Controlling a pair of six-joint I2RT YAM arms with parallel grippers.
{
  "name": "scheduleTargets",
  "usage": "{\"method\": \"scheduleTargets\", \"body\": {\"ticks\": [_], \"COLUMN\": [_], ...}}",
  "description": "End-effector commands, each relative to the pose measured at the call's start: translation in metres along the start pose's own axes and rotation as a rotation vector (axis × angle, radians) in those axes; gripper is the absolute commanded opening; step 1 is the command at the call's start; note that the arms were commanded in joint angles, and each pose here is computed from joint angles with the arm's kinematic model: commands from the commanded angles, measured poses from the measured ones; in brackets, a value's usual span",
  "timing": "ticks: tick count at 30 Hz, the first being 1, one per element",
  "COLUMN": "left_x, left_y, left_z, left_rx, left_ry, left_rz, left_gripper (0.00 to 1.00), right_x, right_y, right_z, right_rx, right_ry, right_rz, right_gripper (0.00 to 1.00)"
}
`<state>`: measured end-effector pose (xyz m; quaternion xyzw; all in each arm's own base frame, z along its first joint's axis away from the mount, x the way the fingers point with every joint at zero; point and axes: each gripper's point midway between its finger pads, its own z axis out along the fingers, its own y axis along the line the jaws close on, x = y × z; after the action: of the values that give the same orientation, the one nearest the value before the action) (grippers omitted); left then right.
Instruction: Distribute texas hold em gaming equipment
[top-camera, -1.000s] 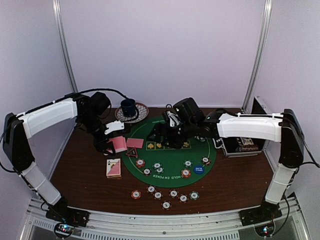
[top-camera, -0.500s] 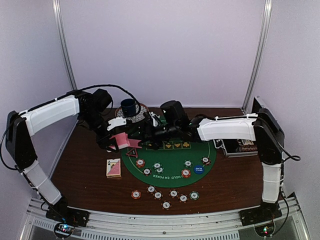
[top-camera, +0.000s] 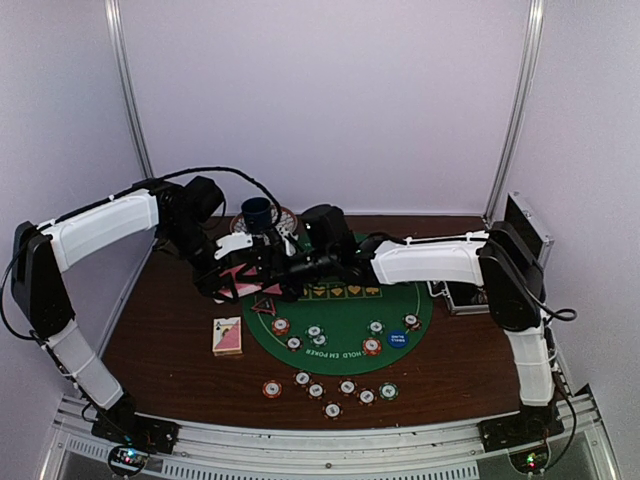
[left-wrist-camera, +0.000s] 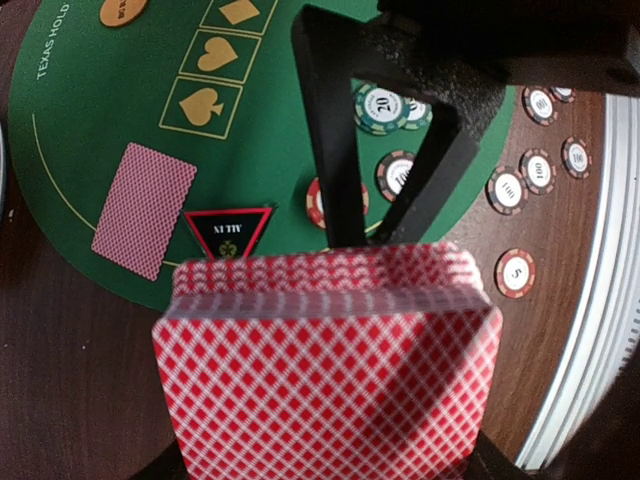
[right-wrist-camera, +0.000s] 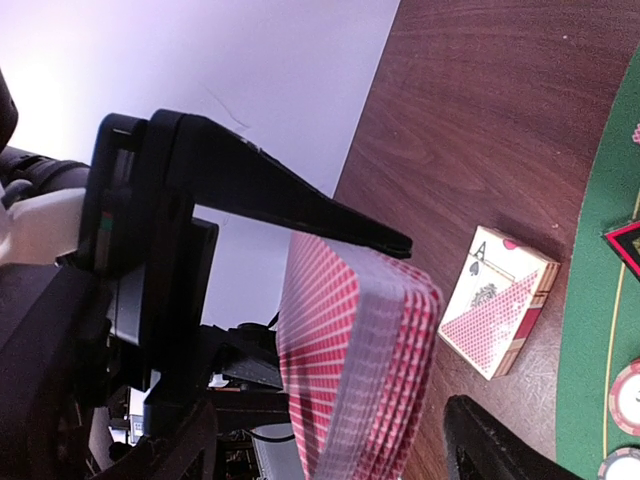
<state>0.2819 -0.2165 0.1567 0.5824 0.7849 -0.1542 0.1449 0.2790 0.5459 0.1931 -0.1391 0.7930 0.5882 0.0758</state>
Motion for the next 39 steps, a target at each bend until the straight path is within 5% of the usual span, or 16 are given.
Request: {"method": "scheduleTargets", "body": {"ticks": [1,13,22,39], "left_x": [-0.012,-0.012,-0.011,-0.009], "left_y": [0.002,-0.001,-0.002,-0.003], "left_z": [-0.009,-0.013,-0.013,-0.013], "left_rx": [0.006,0.002,0.005,0.008], "left_ry": [-0.044,-0.044,-0.043,-0.035], "left_rz": [0.001,0.004,0.002,0.0], "left_gripper": [0.0,0.0,0.0,0.0], "right_x": [-0.003,-0.01,-0.021,-0.022], "right_y": [0.011,-0.008,-0.009,-0.009], "right_z": [0.013,0.028,-0.006,0.025], "right_rx": [-0.037,-0.032,-0.1,-0.099], "right_ry": [0.013,-0.013,-0.112,-0.026], "right_rz": [-0.01,0.033,0.035,0.069], "right_gripper": [0.8,0.75,0.75,0.76]}}
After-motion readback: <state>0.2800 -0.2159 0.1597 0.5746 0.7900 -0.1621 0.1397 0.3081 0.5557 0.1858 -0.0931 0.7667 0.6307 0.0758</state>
